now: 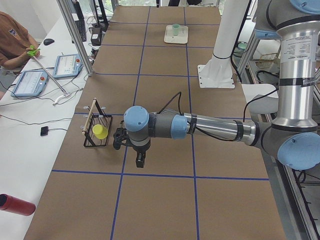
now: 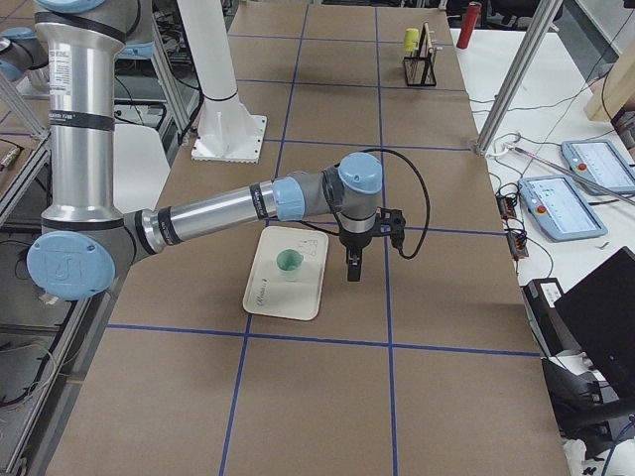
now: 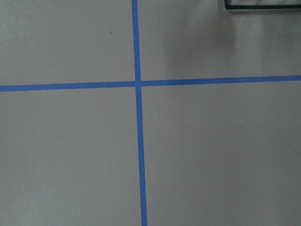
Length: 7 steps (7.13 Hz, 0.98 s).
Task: Left arm grabs green cup and hands to right arm on tray
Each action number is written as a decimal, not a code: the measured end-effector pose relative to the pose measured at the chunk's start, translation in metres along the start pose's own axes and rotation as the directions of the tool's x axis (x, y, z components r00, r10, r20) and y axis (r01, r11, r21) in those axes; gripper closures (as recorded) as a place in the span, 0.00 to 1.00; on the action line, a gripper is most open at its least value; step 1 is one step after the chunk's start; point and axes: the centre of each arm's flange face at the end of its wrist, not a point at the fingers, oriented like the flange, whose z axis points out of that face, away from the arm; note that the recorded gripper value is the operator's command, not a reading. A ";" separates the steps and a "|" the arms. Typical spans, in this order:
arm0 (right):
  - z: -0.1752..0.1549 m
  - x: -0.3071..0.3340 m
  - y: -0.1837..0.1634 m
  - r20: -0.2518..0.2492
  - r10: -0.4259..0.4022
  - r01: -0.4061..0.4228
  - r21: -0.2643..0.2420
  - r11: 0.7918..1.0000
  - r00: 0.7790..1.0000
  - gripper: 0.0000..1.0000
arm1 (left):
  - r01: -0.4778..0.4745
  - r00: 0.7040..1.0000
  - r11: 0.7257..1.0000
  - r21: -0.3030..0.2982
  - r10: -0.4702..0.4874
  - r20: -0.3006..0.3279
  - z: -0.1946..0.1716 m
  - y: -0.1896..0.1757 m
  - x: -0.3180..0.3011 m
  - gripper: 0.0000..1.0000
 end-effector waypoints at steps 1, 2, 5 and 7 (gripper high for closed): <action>0.000 0.001 0.001 -0.002 0.001 -0.001 0.001 1.000 1.000 0.00 | 0.000 1.000 1.000 0.000 0.000 0.000 0.000 0.000 0.000 0.00; 0.002 0.004 0.003 -0.005 0.005 -0.005 -0.003 1.000 1.000 0.00 | 0.000 1.000 1.000 0.000 0.000 0.001 0.000 0.000 0.000 0.00; 0.016 0.027 0.021 -0.015 0.030 -0.031 -0.034 0.999 0.999 0.00 | 0.002 1.000 1.000 0.000 -0.002 0.016 0.000 -0.001 -0.001 0.00; 0.022 0.049 0.027 -0.020 0.029 -0.030 -0.047 0.998 0.999 0.00 | 0.002 1.000 1.000 0.000 -0.002 0.025 0.000 -0.002 -0.002 0.00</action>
